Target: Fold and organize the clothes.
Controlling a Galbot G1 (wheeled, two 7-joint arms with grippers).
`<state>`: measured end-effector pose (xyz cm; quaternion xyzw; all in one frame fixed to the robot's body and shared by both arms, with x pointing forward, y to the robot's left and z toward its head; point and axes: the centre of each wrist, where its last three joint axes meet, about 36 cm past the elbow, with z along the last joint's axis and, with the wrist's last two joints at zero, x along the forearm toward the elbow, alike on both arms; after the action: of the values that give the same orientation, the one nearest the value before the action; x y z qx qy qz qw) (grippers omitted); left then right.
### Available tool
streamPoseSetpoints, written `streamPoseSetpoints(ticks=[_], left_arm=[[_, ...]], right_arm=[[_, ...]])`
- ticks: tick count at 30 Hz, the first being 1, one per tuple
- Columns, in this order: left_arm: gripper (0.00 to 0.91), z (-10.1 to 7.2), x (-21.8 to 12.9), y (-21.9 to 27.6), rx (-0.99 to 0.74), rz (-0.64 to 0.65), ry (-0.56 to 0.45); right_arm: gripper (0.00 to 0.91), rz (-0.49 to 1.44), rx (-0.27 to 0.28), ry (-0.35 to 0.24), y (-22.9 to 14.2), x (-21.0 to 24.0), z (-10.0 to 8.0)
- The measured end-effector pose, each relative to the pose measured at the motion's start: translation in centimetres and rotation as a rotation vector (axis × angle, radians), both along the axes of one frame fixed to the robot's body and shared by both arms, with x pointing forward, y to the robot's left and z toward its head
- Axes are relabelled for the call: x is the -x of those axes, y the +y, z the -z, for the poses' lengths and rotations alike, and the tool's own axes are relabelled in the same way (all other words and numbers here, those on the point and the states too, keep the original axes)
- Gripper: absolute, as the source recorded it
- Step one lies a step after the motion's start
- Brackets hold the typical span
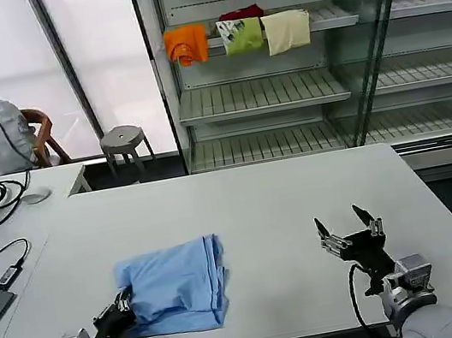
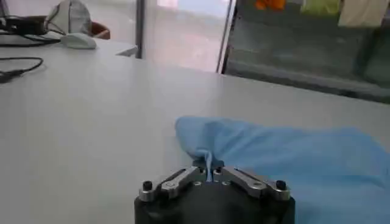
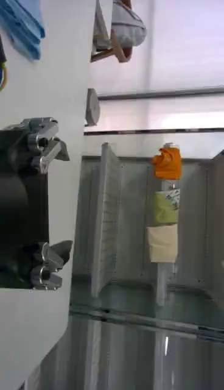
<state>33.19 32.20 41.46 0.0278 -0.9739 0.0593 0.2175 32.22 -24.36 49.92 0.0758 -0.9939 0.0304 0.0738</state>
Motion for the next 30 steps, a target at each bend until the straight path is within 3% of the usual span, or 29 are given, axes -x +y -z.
streamPoseSetpoints(ticks=[6, 9, 13, 17, 20, 24, 30], left_arm=[[0.0, -2.7, 0.0, 6.2, -0.172, -0.023, -0.016], [0.0, -5.3, 0.2, 10.8, -0.295, -0.054, -0.028], [0.0, -10.1, 1.3, 15.8, -0.458, -0.091, -0.054], [0.0, -14.1, 2.4, 16.6, -0.572, -0.084, -0.101], [0.0, -15.8, 3.3, 14.7, -0.643, -0.058, -0.151], [0.0, -15.3, 4.6, 11.3, -0.739, -0.04, -0.191], [0.0, -10.3, 4.8, 5.1, -0.763, 0.061, -0.211]], right_arm=[[0.907, -0.017, -0.012, -0.016, 0.4, 0.0, -0.4], [0.907, -0.024, -0.025, -0.023, 0.6, -0.1, -0.6], [0.907, -0.036, -0.035, -0.039, 1.0, -0.2, -0.9], [0.907, -0.042, -0.04, -0.047, 1.2, -0.1, -1.2], [0.907, -0.034, -0.04, -0.047, 1.0, 0.0, -1.1], [0.907, -0.022, -0.029, -0.046, 0.6, 0.4, -1.0], [0.907, 0.009, -0.016, -0.043, -0.3, 1.1, -1.1]])
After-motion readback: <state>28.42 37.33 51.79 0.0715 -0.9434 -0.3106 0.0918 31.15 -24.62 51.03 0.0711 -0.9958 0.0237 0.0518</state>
